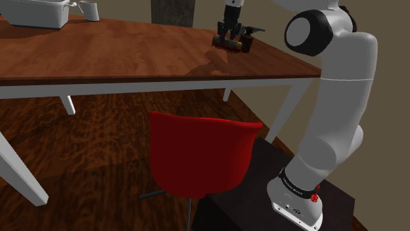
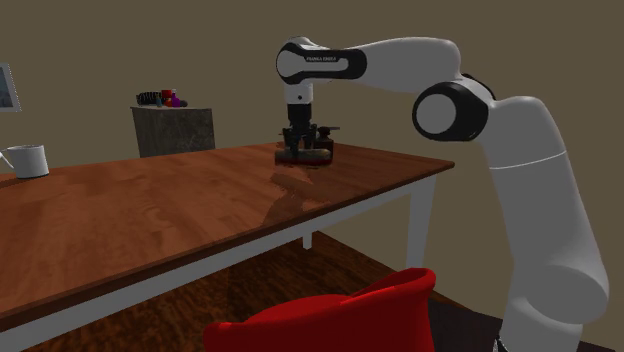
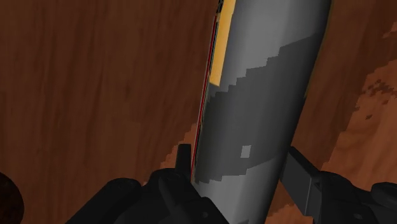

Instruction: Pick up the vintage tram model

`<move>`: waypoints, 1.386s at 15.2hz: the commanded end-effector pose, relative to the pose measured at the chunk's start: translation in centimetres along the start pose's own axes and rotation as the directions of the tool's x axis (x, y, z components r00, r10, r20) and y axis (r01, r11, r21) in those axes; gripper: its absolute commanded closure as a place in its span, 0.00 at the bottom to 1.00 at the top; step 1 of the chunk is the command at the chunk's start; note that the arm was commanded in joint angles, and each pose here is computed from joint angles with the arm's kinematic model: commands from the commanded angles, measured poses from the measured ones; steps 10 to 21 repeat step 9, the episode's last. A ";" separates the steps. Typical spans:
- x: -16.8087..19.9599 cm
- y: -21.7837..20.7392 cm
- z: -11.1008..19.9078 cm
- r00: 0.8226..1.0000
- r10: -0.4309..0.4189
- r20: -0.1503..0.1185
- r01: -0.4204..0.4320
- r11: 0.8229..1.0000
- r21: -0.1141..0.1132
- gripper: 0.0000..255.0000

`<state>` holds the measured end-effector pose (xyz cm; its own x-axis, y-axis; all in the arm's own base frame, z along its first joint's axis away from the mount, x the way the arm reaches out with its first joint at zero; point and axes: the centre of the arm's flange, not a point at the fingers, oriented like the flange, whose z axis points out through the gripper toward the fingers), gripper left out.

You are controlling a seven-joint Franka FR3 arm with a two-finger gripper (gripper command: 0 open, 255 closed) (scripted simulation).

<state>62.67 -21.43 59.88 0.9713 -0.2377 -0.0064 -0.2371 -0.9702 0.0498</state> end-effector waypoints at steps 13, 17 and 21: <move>-0.1 0.3 -4.3 1.000 0.000 0.000 0.000 1.000 0.000 1.00; -0.1 0.3 -4.3 1.000 0.000 0.000 0.000 1.000 0.000 1.00; -0.1 0.3 -4.3 1.000 0.000 0.000 0.000 1.000 0.000 1.00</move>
